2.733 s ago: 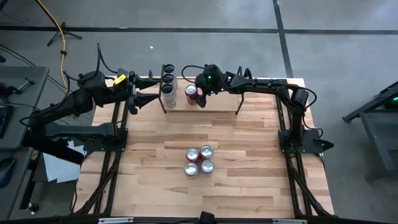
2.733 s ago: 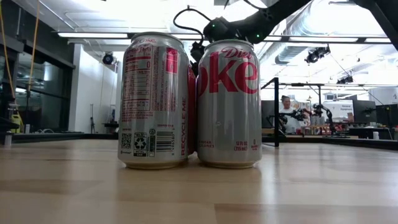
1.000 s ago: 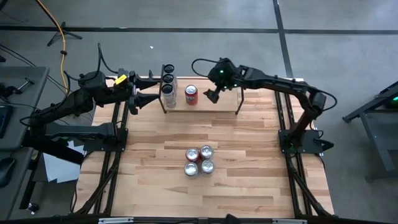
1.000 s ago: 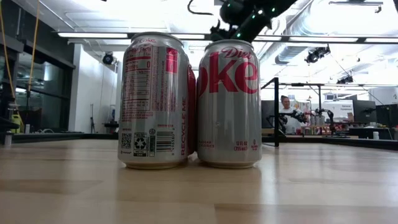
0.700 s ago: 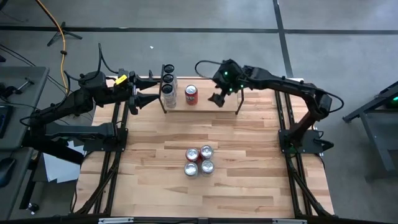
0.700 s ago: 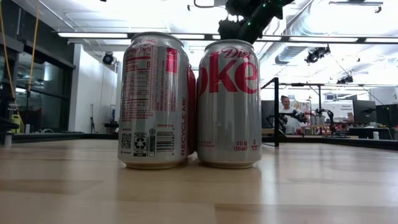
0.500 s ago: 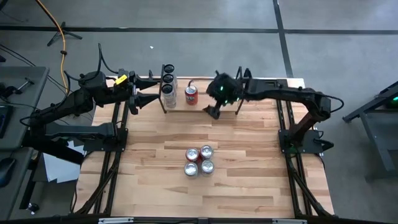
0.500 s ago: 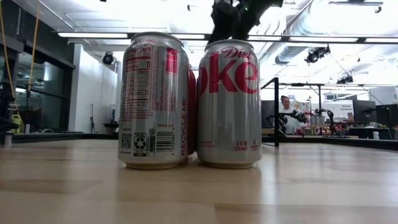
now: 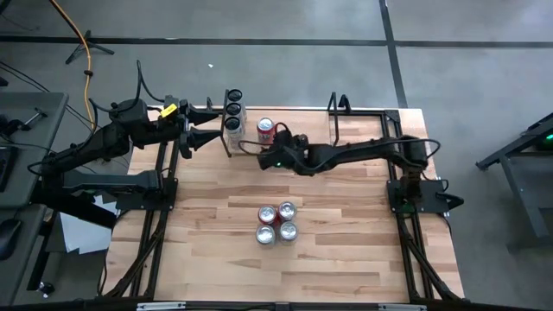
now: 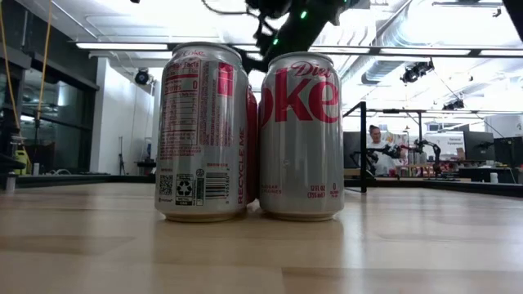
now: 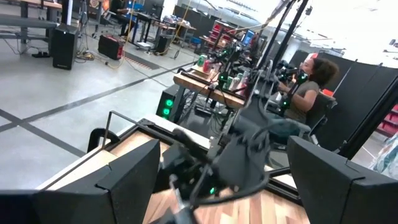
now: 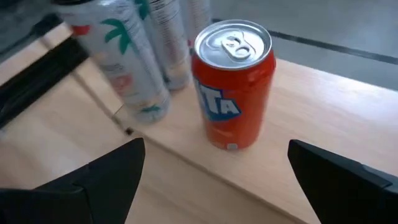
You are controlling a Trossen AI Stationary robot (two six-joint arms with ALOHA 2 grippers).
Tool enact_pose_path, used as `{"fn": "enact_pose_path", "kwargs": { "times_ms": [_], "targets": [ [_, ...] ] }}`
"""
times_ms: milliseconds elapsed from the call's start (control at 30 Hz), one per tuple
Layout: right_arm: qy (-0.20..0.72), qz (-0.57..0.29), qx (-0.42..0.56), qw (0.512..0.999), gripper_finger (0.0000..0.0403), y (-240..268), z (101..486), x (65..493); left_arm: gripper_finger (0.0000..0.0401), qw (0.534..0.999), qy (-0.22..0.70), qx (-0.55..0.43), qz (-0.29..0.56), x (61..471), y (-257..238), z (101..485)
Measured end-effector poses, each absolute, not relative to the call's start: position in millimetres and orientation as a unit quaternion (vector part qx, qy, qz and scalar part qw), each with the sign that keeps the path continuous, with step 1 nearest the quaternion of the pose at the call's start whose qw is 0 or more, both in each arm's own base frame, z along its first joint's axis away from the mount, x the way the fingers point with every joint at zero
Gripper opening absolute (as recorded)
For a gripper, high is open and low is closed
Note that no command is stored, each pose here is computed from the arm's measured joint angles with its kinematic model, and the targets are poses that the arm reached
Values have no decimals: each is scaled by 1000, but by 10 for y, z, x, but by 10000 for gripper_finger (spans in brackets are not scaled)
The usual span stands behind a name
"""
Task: Place canned beverage on shelf
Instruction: Put the top orange soda can on the shelf
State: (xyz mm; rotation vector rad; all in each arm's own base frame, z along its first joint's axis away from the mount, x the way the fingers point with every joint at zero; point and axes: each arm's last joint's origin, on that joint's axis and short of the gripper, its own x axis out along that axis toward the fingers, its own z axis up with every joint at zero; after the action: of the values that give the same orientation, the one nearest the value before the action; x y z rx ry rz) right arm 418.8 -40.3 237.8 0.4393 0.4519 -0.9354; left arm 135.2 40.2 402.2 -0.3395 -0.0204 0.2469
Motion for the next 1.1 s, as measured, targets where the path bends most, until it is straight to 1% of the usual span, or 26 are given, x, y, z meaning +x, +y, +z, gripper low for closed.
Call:
{"fn": "enact_pose_path", "kwargs": {
  "times_ms": [133, 267, 467, 567, 767, 1100],
  "targets": [
    [181, -453, 206, 848, 381, -421, 2203, 4339, 304, 978, -10, -169, 123, 1352, 402, 4022],
    [178, -470, 193, 843, 381, -436, 2100, 4453, 304, 978, -10, -169, 122, 1352, 402, 4022],
    [166, -490, 157, 841, 381, -507, 2101, 4687, 304, 978, -9, -169, 122, 1352, 402, 4020],
    [179, -509, 131, 832, 381, -569, 2067, 4765, 304, 978, -9, -169, 122, 1352, 402, 4020],
    [197, -528, 117, 818, 381, -688, 2035, 4844, 304, 978, -9, -170, 123, 1352, 402, 4019],
    [173, -556, 128, 803, 381, -978, 2049, 4828, 304, 978, -9, -169, 122, 1352, 402, 4019]
  ]
}}
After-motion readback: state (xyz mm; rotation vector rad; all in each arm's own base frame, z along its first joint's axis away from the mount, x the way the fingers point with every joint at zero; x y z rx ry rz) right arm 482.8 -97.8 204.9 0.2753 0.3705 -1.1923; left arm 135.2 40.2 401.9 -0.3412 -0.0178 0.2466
